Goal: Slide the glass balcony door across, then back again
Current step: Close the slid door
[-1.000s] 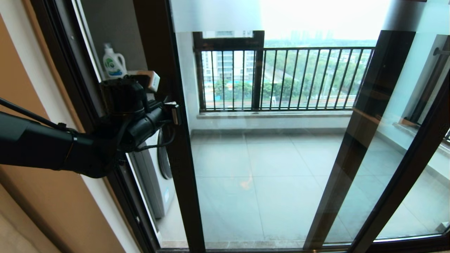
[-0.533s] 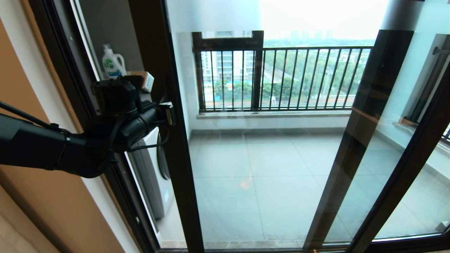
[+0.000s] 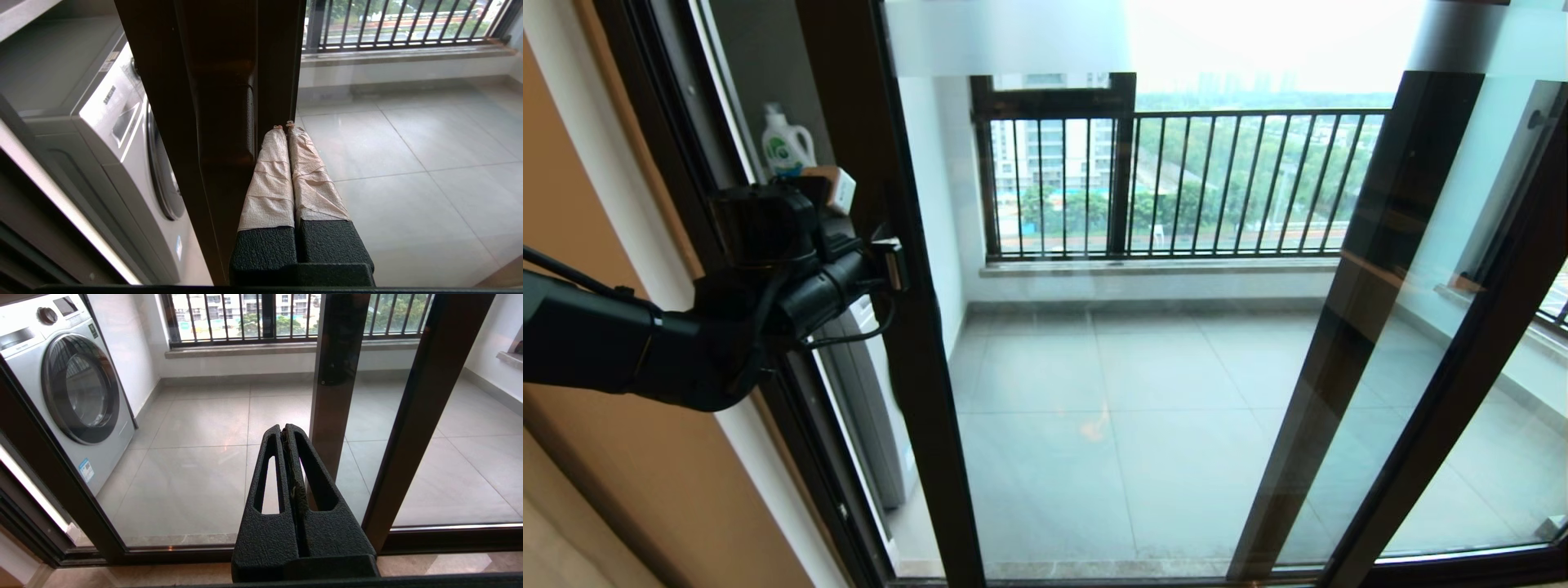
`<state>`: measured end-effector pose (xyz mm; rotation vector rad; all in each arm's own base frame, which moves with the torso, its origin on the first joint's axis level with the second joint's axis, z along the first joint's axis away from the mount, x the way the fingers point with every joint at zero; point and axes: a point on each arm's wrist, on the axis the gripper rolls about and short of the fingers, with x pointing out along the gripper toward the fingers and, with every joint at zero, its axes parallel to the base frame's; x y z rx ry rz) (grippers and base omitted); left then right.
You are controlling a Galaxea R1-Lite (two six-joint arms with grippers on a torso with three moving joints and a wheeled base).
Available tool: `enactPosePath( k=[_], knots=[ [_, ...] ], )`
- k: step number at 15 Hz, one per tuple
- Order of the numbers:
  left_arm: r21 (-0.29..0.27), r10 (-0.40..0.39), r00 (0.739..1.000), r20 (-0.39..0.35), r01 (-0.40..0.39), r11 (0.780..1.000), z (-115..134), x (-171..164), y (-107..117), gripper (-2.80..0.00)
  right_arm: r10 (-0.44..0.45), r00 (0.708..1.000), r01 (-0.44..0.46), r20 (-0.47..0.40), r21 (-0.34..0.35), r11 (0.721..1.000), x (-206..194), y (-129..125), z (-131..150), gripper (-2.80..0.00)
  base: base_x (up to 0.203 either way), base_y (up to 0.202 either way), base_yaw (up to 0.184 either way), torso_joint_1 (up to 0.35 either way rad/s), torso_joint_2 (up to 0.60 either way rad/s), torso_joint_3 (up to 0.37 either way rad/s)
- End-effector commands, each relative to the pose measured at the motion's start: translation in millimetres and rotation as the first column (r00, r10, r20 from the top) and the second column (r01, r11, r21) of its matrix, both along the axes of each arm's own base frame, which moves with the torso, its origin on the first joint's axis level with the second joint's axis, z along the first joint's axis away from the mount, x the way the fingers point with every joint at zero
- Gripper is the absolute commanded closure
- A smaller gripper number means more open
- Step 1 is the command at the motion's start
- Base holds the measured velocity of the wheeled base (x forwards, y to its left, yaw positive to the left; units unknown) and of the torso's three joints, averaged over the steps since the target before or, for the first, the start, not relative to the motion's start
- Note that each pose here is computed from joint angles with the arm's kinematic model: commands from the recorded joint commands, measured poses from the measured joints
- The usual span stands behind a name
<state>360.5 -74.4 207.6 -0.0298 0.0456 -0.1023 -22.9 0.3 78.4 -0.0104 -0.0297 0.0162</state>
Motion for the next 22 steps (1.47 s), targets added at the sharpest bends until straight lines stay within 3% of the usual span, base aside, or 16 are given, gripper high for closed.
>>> enactPosePath(
  k=[1, 22],
  knots=[
    [-0.001, 0.006, 1.000, 0.001, -0.006, 1.000, -1, 1, 4, 0.00, 0.000, 1.000, 0.000, -0.010, -0.001, 1.000, 1, 0, -2, 0.00, 0.000, 0.000, 0.000, 0.000, 0.00, 0.000],
    [-0.005, 0.161, 0.987, -0.010, -0.161, 0.987, -6, 11, 111, 0.00, 0.000, 1.000, 0.000, -0.010, -0.001, 1.000, 1, 0, -2, 0.00, 0.000, 0.000, 0.000, 0.000, 0.00, 0.000]
  ],
)
